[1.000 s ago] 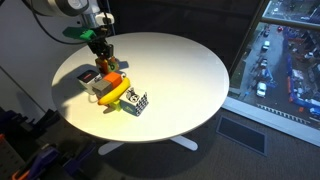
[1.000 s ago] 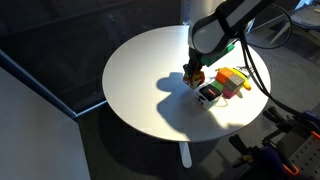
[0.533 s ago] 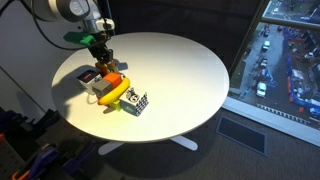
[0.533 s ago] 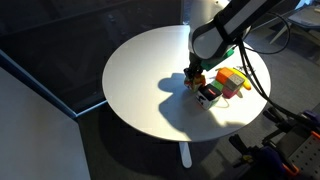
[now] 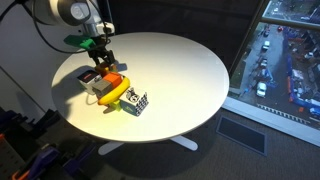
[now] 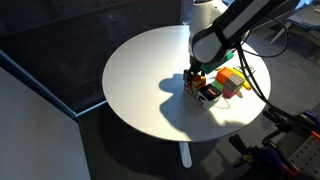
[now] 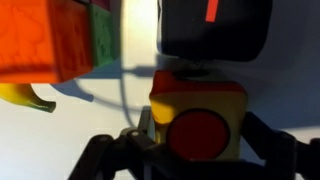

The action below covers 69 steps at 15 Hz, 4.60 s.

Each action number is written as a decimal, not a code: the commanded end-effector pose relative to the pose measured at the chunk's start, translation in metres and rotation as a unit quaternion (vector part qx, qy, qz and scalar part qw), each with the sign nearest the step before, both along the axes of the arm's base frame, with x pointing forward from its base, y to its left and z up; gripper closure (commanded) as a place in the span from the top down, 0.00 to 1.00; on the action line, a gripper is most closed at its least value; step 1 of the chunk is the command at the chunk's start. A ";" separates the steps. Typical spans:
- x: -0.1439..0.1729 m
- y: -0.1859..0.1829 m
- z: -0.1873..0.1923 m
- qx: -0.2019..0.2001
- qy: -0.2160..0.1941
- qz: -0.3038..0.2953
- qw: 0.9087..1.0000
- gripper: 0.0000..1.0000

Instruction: Put the orange toy on the table

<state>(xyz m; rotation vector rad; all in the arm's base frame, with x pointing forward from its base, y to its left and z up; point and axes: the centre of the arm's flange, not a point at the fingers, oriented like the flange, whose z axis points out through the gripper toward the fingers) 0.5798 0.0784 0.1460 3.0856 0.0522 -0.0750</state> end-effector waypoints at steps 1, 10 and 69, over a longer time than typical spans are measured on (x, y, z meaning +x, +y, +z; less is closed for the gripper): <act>-0.003 0.001 0.005 -0.005 0.000 -0.013 1.000 1.00; -0.002 0.006 0.044 0.023 -0.014 -0.023 0.999 1.00; -0.162 -0.023 0.278 0.023 0.038 0.020 0.999 1.00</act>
